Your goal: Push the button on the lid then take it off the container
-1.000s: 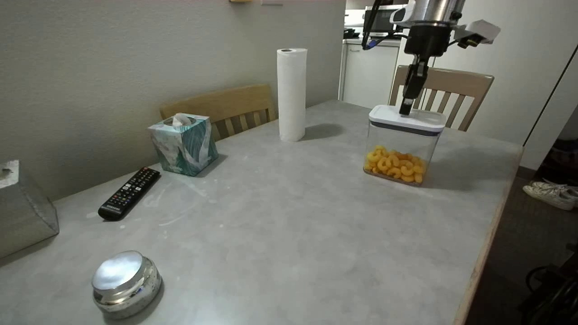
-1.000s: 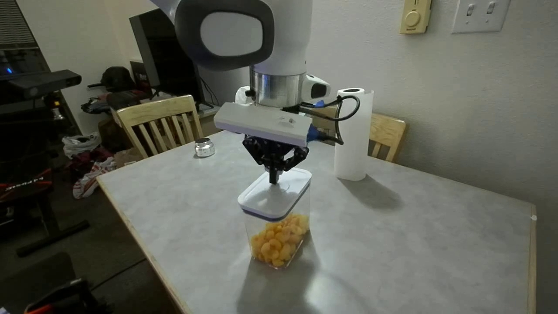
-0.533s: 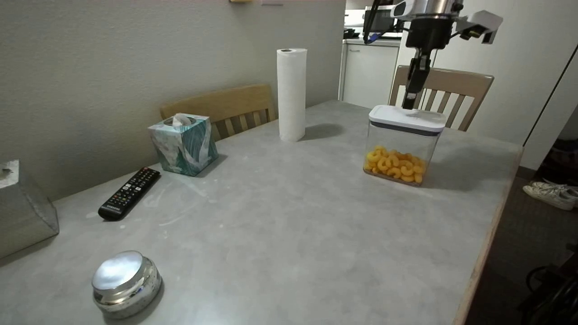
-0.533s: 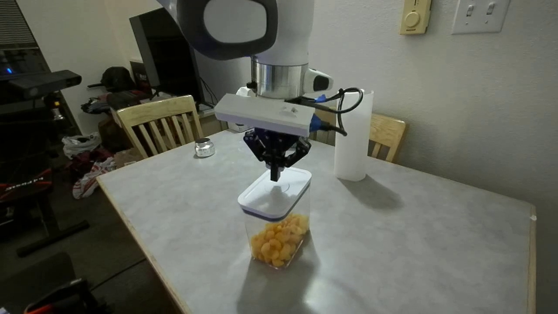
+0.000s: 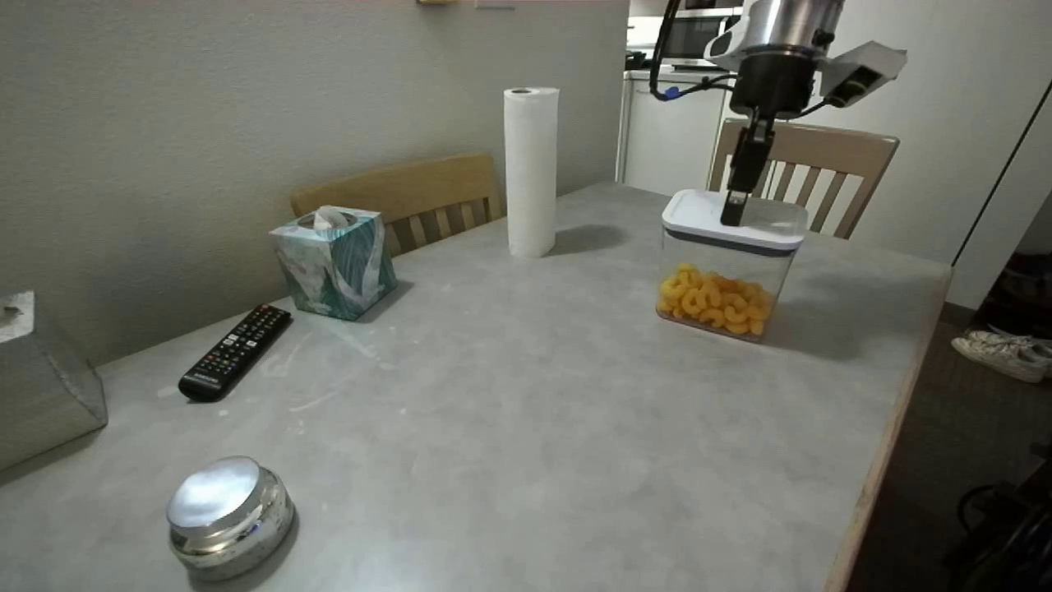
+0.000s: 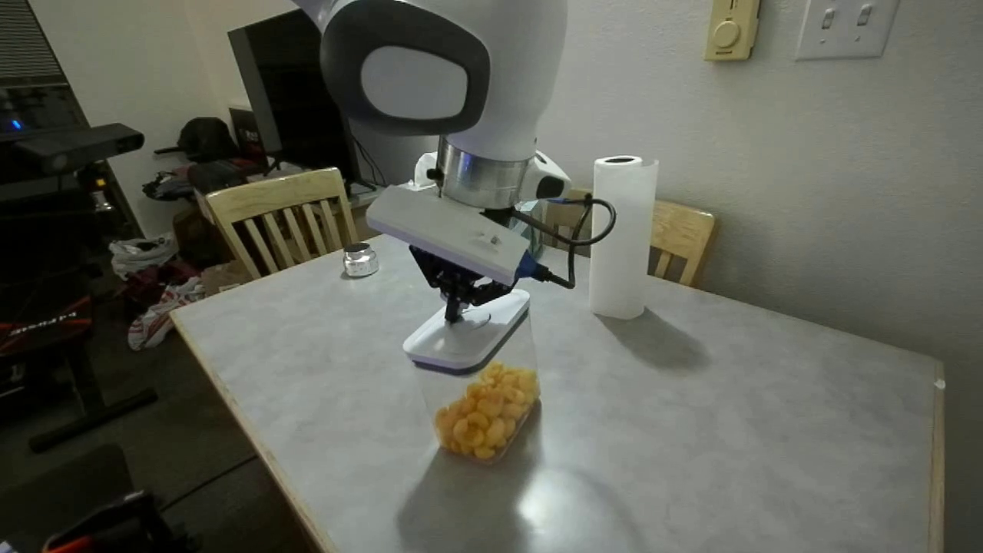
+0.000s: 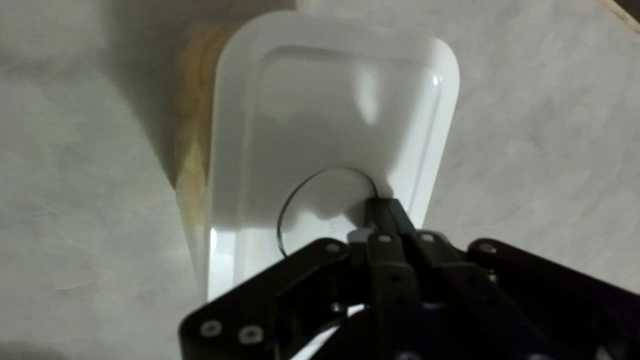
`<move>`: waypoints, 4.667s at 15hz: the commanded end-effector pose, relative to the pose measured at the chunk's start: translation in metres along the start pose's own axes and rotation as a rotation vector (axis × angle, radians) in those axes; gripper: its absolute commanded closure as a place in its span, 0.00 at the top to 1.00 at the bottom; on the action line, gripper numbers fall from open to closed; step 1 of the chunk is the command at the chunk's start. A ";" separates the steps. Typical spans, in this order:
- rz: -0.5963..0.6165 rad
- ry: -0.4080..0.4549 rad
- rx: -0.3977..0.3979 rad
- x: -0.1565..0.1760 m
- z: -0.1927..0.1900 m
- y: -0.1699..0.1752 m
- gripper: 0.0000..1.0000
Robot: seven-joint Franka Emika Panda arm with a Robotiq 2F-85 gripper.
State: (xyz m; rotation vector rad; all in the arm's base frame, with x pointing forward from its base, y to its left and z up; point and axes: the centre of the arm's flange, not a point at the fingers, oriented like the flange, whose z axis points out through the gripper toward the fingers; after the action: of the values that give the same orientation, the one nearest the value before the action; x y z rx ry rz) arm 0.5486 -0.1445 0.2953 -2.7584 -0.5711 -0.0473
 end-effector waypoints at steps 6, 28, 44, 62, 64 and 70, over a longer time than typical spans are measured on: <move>0.022 -0.056 -0.011 -0.025 0.009 0.026 0.00; -0.055 -0.141 -0.164 -0.007 -0.007 0.050 0.00; 0.065 -0.167 -0.160 -0.020 -0.012 0.046 0.26; -0.093 -0.155 -0.172 -0.011 -0.036 0.044 1.00; -0.172 -0.155 -0.158 -0.012 -0.035 0.046 1.00; -0.403 -0.189 -0.092 -0.020 -0.041 0.058 1.00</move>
State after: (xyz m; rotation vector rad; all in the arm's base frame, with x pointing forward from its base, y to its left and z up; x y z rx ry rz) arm 0.5525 -0.2041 0.3128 -2.7995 -1.0877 0.0941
